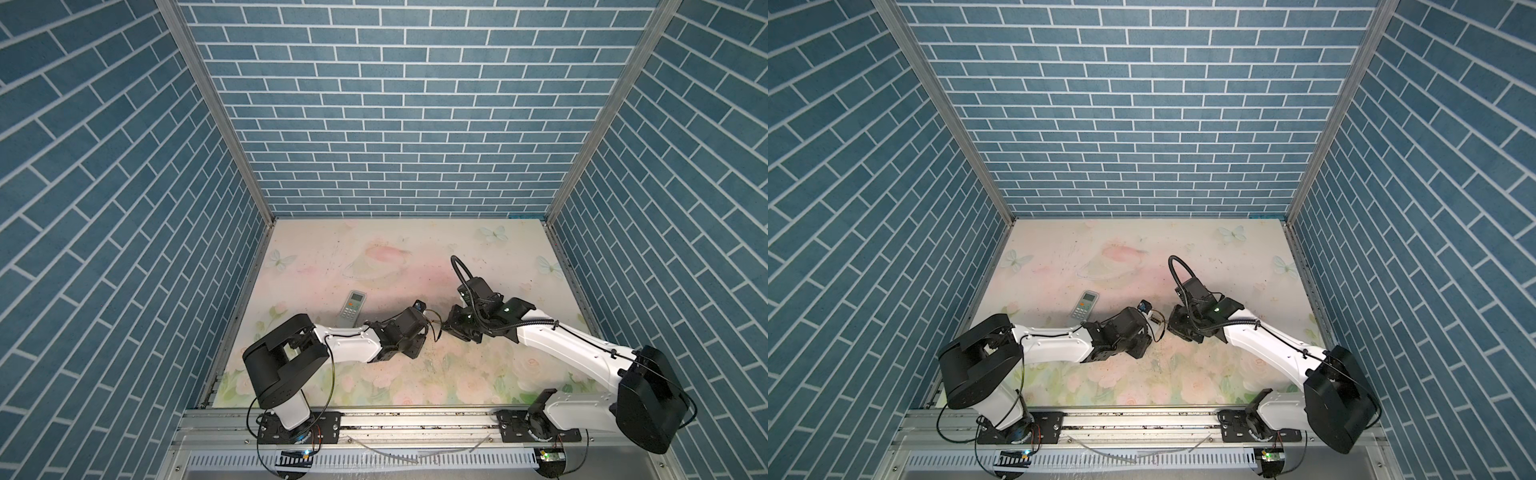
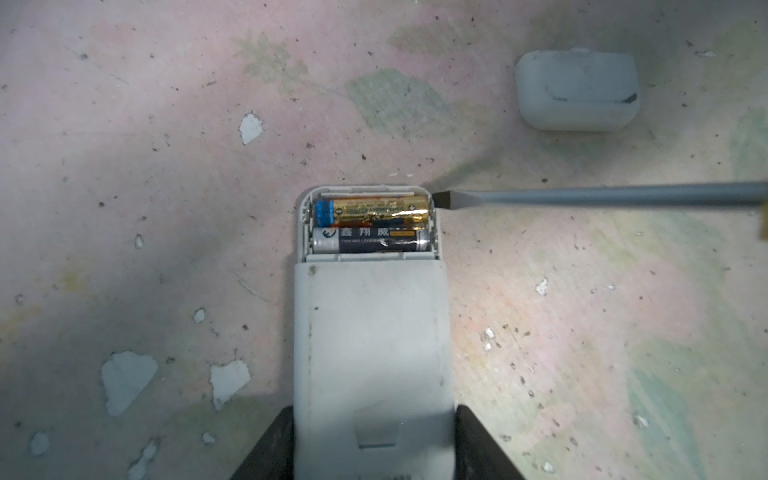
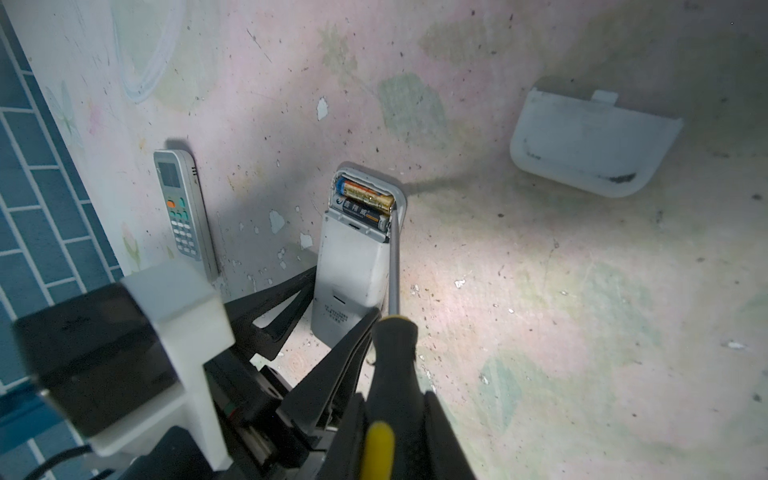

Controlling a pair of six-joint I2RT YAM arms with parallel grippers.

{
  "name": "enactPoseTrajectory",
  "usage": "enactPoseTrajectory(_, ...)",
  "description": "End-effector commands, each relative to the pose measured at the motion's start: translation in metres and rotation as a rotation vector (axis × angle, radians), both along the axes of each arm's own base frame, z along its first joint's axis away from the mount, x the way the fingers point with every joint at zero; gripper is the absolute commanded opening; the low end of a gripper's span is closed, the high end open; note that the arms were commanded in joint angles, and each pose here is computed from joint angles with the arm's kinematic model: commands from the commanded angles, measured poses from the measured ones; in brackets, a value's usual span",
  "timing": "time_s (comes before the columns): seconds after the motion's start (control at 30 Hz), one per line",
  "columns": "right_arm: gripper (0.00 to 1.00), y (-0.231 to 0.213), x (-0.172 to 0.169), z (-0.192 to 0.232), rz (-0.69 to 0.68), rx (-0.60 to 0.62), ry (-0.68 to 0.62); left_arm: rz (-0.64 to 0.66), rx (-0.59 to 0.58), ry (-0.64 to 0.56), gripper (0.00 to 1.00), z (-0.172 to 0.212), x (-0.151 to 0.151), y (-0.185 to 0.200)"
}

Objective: Unload the batteries from the remote control

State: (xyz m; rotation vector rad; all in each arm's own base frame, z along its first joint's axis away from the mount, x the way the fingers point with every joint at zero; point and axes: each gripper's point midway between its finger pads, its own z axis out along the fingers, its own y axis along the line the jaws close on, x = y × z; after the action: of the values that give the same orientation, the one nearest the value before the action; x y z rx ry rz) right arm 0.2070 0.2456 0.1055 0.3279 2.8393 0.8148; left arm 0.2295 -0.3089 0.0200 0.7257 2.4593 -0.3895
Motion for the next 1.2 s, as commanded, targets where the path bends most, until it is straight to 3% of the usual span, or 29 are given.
enactPoseTrajectory(0.0, 0.00, 0.015, 0.005, 0.019, 0.017, 0.104, -0.049, -0.044, 0.125, 0.176, 0.37, -0.047, -0.037, 0.027)
enactPoseTrajectory(0.37, 0.00, -0.015, -0.008, 0.016, 0.020, -0.066, -0.012, -0.029, 0.151, 0.179, 0.34, -0.049, -0.037, 0.031)
enactPoseTrajectory(1.17, 0.00, 0.005, 0.013, 0.028, 0.049, -0.011, -0.094, -0.028, 0.152, 0.183, 0.33, -0.050, -0.038, 0.033)
